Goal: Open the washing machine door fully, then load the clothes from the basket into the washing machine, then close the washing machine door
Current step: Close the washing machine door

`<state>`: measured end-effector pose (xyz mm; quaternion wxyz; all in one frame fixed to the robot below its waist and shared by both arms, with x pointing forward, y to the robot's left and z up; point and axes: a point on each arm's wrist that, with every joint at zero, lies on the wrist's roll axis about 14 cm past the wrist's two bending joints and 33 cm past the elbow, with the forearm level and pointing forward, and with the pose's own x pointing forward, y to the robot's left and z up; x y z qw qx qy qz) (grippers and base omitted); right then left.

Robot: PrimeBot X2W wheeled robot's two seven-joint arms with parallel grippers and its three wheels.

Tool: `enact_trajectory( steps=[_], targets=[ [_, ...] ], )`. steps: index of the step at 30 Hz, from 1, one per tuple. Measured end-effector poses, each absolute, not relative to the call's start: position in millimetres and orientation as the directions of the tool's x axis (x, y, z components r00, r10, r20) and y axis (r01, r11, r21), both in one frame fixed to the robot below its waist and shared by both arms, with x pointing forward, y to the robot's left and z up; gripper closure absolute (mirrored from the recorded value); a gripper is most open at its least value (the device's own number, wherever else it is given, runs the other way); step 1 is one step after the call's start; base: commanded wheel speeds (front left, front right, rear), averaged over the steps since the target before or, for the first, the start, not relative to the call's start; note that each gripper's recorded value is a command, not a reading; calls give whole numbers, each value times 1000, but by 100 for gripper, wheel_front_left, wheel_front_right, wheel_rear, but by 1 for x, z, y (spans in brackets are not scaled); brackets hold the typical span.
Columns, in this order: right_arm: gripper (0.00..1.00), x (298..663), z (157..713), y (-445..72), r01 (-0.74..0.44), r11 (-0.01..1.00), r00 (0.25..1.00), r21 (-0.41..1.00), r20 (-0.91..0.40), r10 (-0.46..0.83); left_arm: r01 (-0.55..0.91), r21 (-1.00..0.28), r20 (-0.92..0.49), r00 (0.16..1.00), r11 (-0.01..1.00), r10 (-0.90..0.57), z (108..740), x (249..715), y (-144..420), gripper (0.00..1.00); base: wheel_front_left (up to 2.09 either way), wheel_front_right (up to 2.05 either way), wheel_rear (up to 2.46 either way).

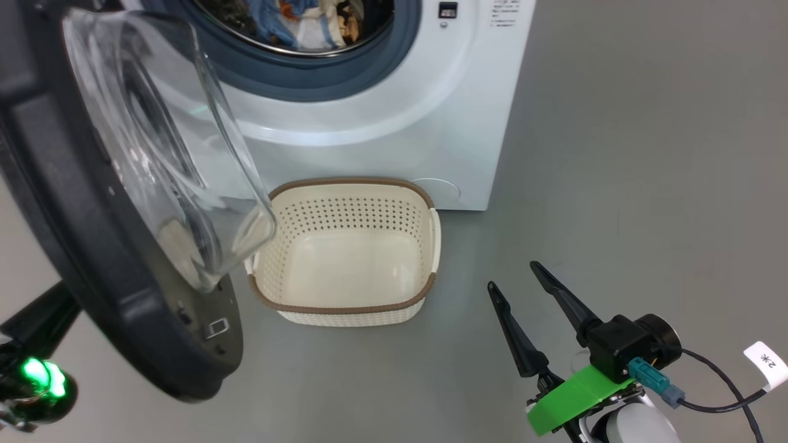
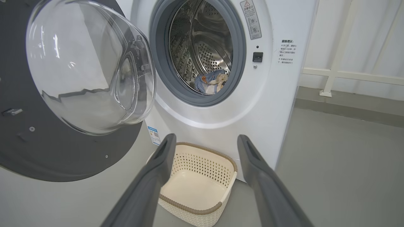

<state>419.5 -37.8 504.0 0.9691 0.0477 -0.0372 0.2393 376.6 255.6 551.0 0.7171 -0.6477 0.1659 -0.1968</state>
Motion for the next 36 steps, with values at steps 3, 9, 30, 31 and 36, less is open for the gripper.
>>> enact_trajectory(
  steps=[3, 9, 30, 31, 36],
  targets=[
    [0, 419, 504, -44, -452, 889, 890, 74, 95, 445, 80, -995, 35, 857, 66, -515, 550, 384, 243, 100, 0, 0, 0],
    [0, 418, 505, -56, -421, 904, 905, 69, 95, 414, 96, -995, 60, 832, 36, -551, 550, 398, 219, 100, 0, 0, 0],
    [0, 410, 509, -114, -268, 960, 961, 76, 98, 261, 53, -996, 83, 794, -68, -602, 531, 453, 117, 100, 0, 0, 0],
    [0, 410, 509, -115, -265, 961, 962, 77, 96, 257, 50, -996, 81, 795, -68, -602, 531, 456, 112, 100, 0, 0, 0],
    [0, 407, 508, -124, -238, 968, 969, 77, 92, 231, 59, -996, 87, 815, -68, -573, 536, 475, 94, 100, 0, 0, 0]
  ],
)
